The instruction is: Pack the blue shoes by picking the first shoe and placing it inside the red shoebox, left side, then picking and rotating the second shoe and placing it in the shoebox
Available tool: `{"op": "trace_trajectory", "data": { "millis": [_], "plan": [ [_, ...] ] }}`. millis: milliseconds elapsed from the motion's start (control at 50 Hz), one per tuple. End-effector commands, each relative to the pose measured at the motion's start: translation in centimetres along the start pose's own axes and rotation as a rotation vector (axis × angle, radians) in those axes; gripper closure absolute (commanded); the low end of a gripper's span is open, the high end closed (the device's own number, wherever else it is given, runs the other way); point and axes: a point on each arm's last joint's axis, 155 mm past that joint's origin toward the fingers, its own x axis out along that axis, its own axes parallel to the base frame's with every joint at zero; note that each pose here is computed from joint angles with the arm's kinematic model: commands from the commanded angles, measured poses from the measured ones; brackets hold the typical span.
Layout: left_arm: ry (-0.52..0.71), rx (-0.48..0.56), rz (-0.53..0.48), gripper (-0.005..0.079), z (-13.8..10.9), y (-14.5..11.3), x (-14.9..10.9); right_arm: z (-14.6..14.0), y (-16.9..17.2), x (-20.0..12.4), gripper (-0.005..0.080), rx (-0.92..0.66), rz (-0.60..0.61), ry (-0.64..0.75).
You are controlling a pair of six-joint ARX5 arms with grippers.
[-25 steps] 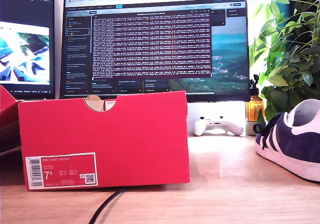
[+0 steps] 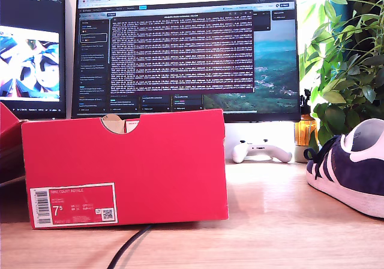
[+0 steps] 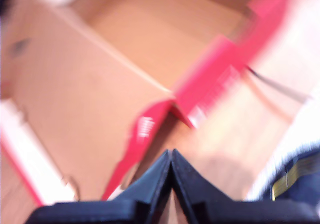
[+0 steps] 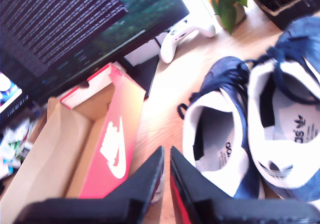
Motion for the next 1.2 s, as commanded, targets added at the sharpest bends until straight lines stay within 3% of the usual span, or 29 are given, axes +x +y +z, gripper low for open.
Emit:
{"op": "trace_trajectory", "data": {
  "millis": [0, 140, 260, 400, 560, 640, 860, 980, 1120, 1180],
  "plan": [
    [0.054, 0.062, -0.041, 0.0761, -1.0, -0.4, 1.0, 0.8, 0.5, 0.2, 0.0752, -0.01, -0.01, 0.037],
    [0.153, 0.175, -0.079, 0.0761, -2.2, -0.3, 2.7, 3.0, 1.4, 0.9, 0.0752, 0.023, -0.056, 0.135],
    [0.204, 0.309, -0.1, 0.0762, -2.5, 0.0, 4.1, 4.0, 1.7, 2.6, 0.0752, -0.041, -0.076, 0.236],
    [0.236, 0.415, -0.139, 0.0762, -2.4, -0.2, 6.0, 2.7, 1.1, 5.0, 0.0744, -0.041, -0.107, 0.403],
    [0.3, 0.518, -0.242, 0.0762, -3.3, -2.2, 7.8, -0.3, 0.5, 7.2, 0.0728, -0.05, -0.121, 0.571],
    [0.344, 0.564, -0.227, 0.0762, -3.5, -1.9, 8.8, -2.0, 0.6, 7.9, 0.0724, -0.061, -0.116, 0.643],
    [0.381, 0.657, -0.153, 0.0762, -2.8, -0.7, 11.5, -5.1, 1.0, 8.8, 0.0612, -0.096, -0.105, 0.756],
    [0.421, 0.676, -0.11, 0.0762, -3.1, 0.3, 12.5, -5.4, 1.4, 8.9, 0.0594, -0.111, -0.096, 0.764],
    [0.422, 0.684, -0.103, 0.0762, -3.0, 0.5, 13.3, -4.7, 0.9, 9.1, 0.0476, -0.138, -0.133, 0.743],
    [0.421, 0.684, -0.108, 0.0761, -3.0, 0.4, 13.5, -4.6, 0.8, 9.0, 0.0466, -0.151, -0.137, 0.745]
  ]
}}
